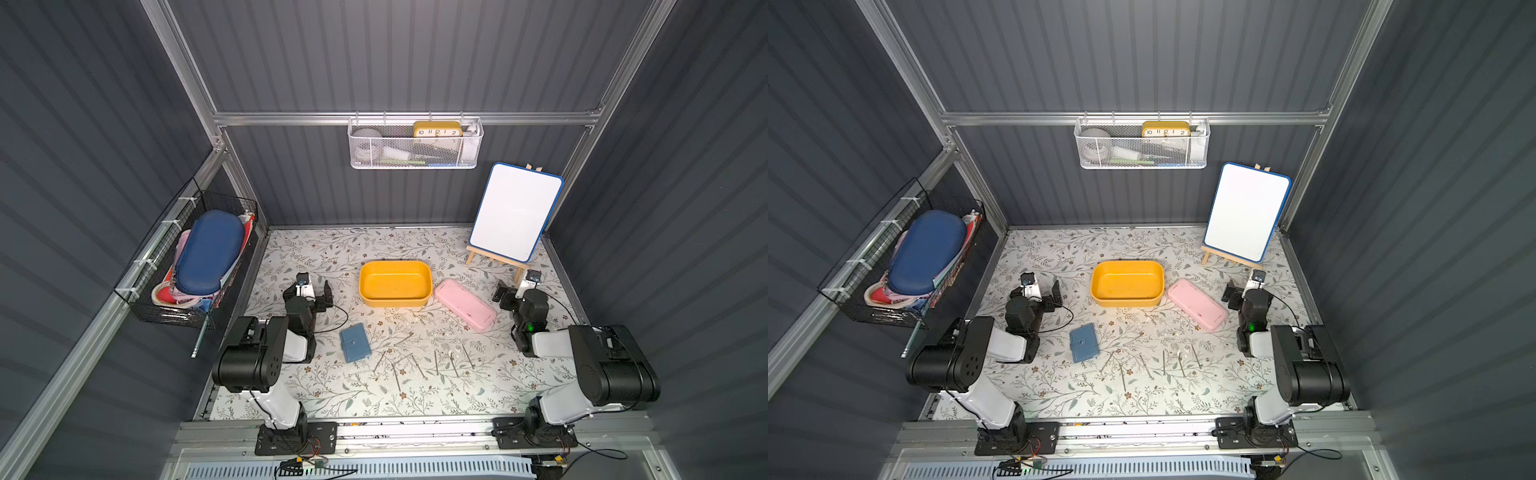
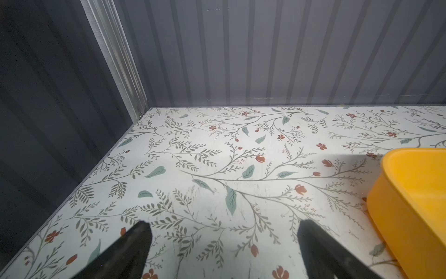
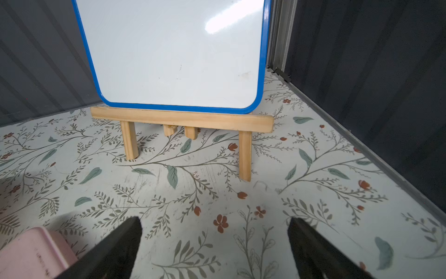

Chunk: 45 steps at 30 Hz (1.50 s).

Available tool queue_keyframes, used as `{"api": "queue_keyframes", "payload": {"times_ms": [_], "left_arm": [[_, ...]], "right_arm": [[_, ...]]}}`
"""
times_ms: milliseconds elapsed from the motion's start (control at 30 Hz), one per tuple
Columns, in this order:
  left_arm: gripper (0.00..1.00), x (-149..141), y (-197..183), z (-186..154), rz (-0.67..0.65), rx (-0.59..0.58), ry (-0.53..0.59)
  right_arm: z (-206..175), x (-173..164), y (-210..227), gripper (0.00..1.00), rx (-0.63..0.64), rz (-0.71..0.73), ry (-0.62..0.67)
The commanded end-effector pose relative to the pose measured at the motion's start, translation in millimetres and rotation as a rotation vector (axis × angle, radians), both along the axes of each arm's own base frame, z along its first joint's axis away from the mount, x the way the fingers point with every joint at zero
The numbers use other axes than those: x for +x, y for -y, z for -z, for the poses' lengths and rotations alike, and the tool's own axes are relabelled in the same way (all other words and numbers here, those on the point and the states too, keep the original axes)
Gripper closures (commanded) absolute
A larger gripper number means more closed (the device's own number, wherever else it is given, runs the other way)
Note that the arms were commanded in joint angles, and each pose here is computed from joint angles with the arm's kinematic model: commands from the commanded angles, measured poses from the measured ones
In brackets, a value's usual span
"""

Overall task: Put the nails on the desktop into the storage box
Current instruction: Move the distractor to the center of the board.

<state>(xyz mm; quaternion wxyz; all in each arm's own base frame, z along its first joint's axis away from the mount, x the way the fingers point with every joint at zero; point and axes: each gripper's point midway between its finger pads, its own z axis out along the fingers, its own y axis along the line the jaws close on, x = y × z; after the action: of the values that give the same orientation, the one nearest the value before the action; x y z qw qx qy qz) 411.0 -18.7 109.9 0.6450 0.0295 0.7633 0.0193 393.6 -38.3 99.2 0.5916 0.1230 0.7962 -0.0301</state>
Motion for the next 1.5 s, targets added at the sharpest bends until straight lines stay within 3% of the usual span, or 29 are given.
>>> {"api": "queue_keyframes", "payload": {"times_ms": [0, 700, 733, 800, 867, 967, 1067, 1133, 1200, 1233, 1300, 1333, 1367, 1467], "left_arm": [[0.01, 1, 0, -4, 0.002, -0.013, 0.014], [0.01, 1, -1, -6, -0.001, -0.013, 0.023], [0.01, 4, -6, -15, -0.025, 0.007, 0.051], [0.0, 13, -1, -24, -0.003, 0.025, 0.001], [0.01, 19, -8, -50, -0.063, -0.009, -0.005], [0.01, 15, 6, -94, -0.033, -0.085, -0.008], [0.0, -1, 60, -107, 0.079, -0.215, -0.167], [0.01, -28, 113, -94, 0.217, -0.309, -0.319], [0.06, -66, 161, -66, 0.311, -0.398, -0.486], [0.16, -82, 176, -54, 0.338, -0.415, -0.549], [0.49, -115, 197, -21, 0.34, -0.486, -0.708], [0.6, -127, 205, -12, 0.358, -0.507, -0.756], [0.66, -138, 209, -2, 0.343, -0.52, -0.799], [0.65, -162, 208, 18, 0.298, -0.539, -0.872]], "right_arm": [[2, -1, -1, 0.01, -0.004, 0.005, 0.002], [-3, -2, 5, 0.01, -0.01, 0.042, 0.017], [-5, -5, 9, 0.01, -0.007, 0.072, 0.002], [-18, -3, 1, 0.04, -0.044, 0.049, -0.033], [-38, -4, -5, 0.05, -0.073, 0.061, -0.084], [-65, -15, -9, 0.08, 0.044, 0.105, -0.167], [-79, -30, -60, 0.2, 0.122, -0.034, -0.279], [-75, -47, -100, 0.25, 0.1, -0.125, -0.356], [-59, -65, -138, 0.4, 0.148, -0.207, -0.448], [-49, -73, -152, 0.52, 0.189, -0.241, -0.501], [-25, -85, -173, 0.74, 0.257, -0.272, -0.602], [-17, -89, -180, 0.81, 0.264, -0.284, -0.632], [-12, -91, -186, 0.81, 0.255, -0.299, -0.645], [-4, -89, -197, 0.81, 0.243, -0.32, -0.658]]}}
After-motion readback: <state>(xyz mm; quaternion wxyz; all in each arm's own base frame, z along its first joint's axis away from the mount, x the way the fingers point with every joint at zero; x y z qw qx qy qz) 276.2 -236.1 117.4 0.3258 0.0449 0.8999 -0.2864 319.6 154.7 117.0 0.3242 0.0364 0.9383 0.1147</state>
